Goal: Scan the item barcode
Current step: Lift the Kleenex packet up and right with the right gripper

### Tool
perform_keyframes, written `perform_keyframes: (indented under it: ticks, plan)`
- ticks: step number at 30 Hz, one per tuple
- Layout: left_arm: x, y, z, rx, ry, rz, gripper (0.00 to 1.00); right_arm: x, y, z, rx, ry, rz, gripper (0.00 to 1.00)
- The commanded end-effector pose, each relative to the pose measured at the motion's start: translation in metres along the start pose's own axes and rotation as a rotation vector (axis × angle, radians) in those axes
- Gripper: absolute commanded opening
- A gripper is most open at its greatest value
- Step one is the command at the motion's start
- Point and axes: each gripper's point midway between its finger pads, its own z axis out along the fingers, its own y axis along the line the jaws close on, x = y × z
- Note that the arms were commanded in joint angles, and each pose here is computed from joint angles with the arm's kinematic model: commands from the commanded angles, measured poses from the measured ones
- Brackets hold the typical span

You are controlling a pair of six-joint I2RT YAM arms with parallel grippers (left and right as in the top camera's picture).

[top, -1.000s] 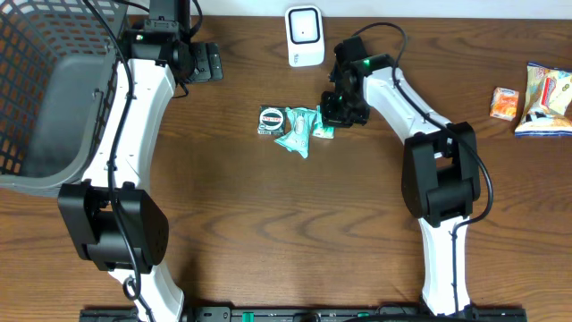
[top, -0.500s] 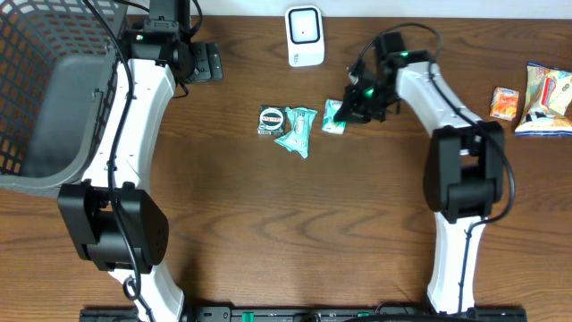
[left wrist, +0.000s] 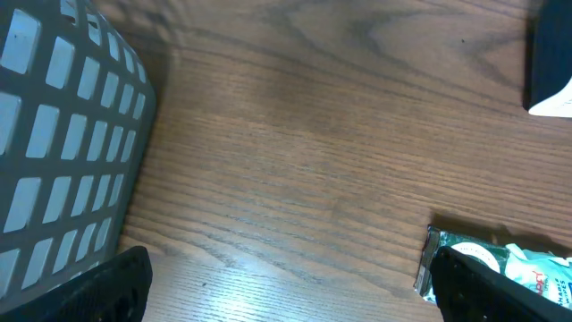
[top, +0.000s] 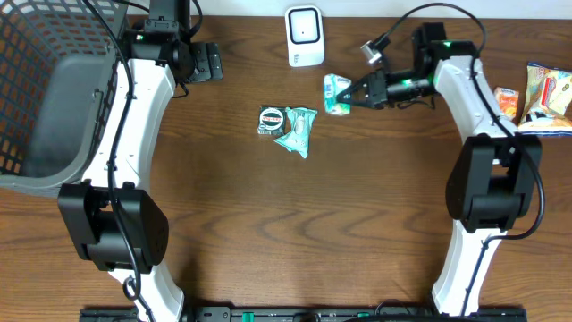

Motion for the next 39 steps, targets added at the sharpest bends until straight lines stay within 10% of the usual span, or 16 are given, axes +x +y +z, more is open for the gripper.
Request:
perform_keyframes:
  ticks: [1, 39]
  plan:
    - [-0.007, 0.001, -0.012, -0.002, -0.031, -0.019, 0.98, -0.001, 0.017, -0.008, -0.082, -0.032, -0.082, 0.01]
    - [-0.007, 0.001, -0.012, -0.002, -0.031, -0.019, 0.98, 0.021, 0.015, -0.011, -0.055, 0.027, -0.205, 0.01]
